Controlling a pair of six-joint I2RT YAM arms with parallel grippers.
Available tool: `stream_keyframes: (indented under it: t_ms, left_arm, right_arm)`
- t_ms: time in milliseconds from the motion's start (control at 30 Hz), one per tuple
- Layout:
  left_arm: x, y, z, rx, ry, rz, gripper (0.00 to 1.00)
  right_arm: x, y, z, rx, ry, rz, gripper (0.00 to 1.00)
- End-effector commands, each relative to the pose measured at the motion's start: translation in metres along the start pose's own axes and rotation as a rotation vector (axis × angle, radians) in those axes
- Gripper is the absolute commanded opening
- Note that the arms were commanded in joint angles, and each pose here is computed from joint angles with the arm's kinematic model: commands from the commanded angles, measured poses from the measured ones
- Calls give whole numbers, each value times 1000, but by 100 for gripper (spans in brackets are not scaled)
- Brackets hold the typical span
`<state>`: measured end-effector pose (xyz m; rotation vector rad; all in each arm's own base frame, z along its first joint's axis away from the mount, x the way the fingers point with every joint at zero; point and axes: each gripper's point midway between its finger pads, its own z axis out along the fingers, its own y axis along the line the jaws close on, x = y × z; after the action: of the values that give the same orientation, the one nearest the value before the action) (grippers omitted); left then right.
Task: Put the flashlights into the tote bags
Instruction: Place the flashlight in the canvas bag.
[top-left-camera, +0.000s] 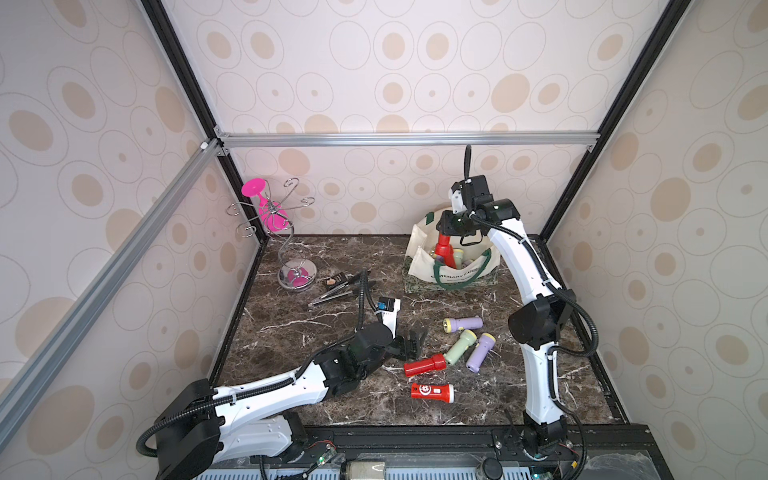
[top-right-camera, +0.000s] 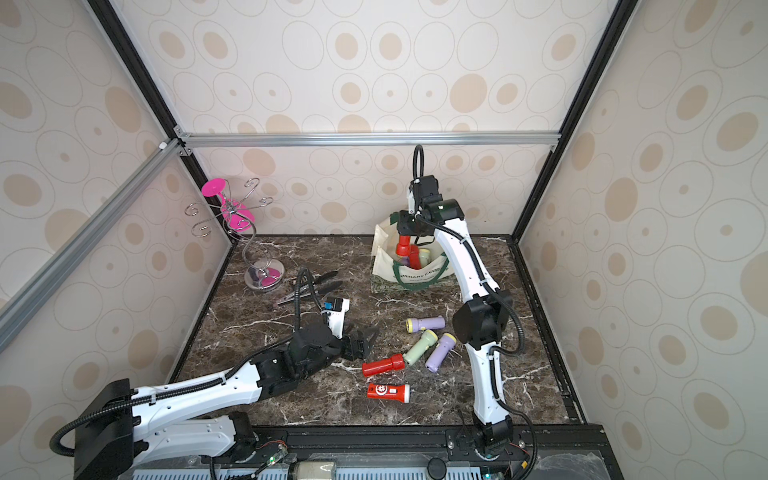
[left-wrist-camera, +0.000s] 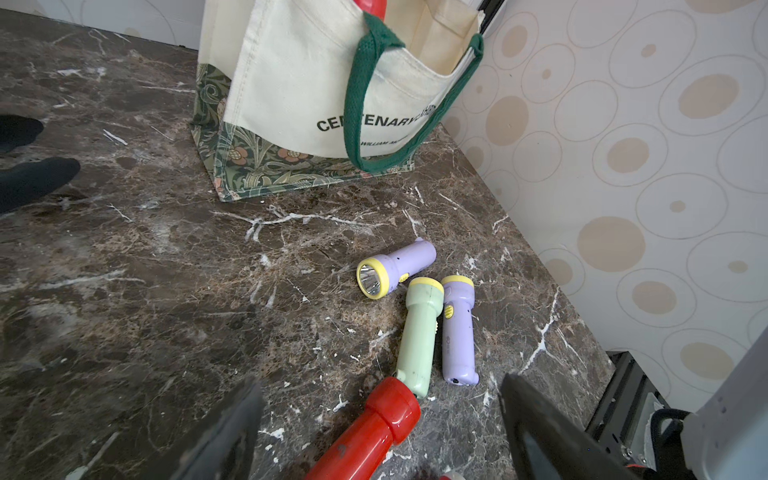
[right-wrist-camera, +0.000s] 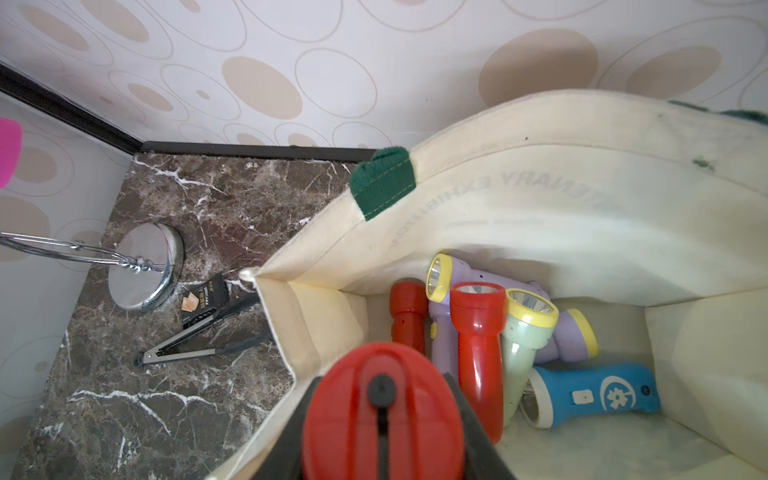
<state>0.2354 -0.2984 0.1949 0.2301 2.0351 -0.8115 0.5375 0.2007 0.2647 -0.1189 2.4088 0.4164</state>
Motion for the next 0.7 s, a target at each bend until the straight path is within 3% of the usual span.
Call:
stream_keyframes:
  t_ms: [0, 100, 233, 667]
  left_arm:
    - [-5, 0, -5, -6, -19, 19, 89]
    - [-5, 1, -6, -11, -20, 26, 89]
    - [-7, 3, -7, -23, -24, 40, 89]
    - [-2, 5, -1, -51, 13, 69, 89]
  right_arm:
    - [-2, -3, 4, 6, 1, 4, 0]
    - [5, -4, 16, 1, 28, 19, 0]
    - [12, -4, 26, -7, 51, 28, 7]
    - [-9, -2, -3, 3, -49, 27, 65]
